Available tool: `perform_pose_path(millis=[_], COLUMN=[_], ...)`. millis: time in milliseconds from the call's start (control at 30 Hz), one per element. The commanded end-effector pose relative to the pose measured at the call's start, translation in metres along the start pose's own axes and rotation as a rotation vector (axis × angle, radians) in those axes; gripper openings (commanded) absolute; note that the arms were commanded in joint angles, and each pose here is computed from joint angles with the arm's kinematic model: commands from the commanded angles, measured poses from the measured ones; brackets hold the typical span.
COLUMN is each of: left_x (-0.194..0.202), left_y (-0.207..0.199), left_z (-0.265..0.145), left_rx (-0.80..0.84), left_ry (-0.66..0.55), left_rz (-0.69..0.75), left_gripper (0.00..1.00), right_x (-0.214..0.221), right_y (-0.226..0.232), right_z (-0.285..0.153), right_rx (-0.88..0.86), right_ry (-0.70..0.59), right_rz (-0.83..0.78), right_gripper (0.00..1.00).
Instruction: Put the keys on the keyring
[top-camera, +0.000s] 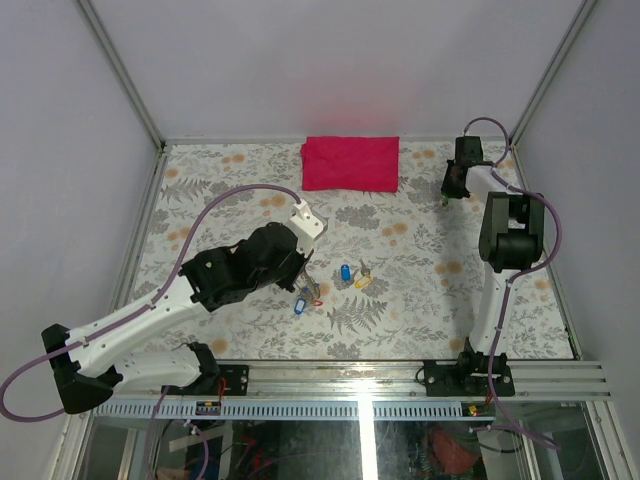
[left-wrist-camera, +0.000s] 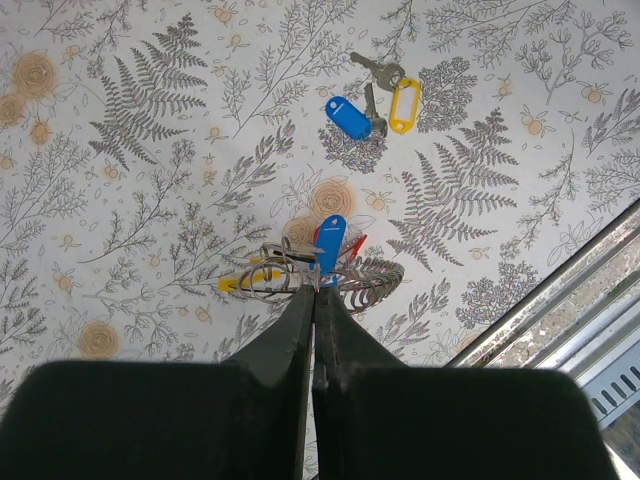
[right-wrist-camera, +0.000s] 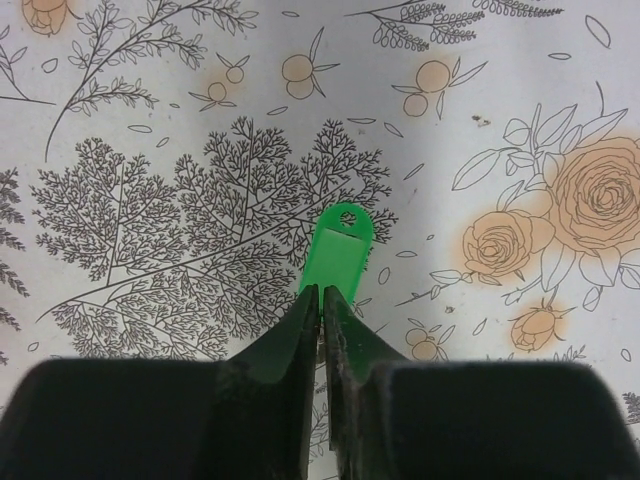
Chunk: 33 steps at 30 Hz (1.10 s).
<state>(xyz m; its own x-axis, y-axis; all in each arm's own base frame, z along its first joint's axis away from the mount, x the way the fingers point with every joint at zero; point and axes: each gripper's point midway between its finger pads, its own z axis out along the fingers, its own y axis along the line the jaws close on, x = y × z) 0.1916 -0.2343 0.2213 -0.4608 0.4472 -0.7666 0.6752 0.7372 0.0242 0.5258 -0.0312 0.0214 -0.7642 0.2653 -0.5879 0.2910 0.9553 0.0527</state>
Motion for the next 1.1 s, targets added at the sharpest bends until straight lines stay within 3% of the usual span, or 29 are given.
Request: perform_pose_path(millis=[0, 133, 433, 500, 533, 633, 900, 1067], left_x=[-0.011, -0.012, -0.013, -0.013, -0.014, -0.015, -0.015, -0.015], left_y=[0.002, 0.001, -0.001, -0.001, -0.002, -0.002, -0.004, -0.003], left_z=[-0.006, -0.008, -0.009, -0.009, -0.01, -0.01, -0.009, -0.009], left_rx=[-0.01, -0.006, 0.007, 0.008, 0.01, 0.011, 0.018, 0.018], left_ry=[-0.05, -0.053, -0.054, -0.053, -0.055, -0.057, -0.052, -0.052], left_rz=[-0.025, -0.028, -0.032, -0.032, -0.032, -0.031, -0.031, -0.032], left_gripper=[0.0, 0.0, 0.0, 0.0, 0.0, 0.0, 0.0, 0.0], right_x=[-0.014, -0.01, -0.008, -0.008, -0.009, -0.009, -0.003, 0.005], right_y=[0.004, 0.002, 0.0, 0.001, 0.001, 0.002, 0.01, 0.013], right_z=[-0.006, -0.012, -0.025, -0.027, -0.027, -0.026, -0.021, -0.017], right_rx=[-0.023, -0.023, -0.033, -0.039, -0.04, -0.043, -0.083, -0.1], right_ry=[-0.033, -0.032, -0.045, -0.054, -0.055, -0.052, -0.03, 0.005], right_rz=[0.001, -0.005, -0.016, -0.015, -0.015, -0.019, -0.025, -0.033], right_gripper=[0.08, 0.0, 0.01, 0.26, 0.34, 0.4, 0.4, 0.25])
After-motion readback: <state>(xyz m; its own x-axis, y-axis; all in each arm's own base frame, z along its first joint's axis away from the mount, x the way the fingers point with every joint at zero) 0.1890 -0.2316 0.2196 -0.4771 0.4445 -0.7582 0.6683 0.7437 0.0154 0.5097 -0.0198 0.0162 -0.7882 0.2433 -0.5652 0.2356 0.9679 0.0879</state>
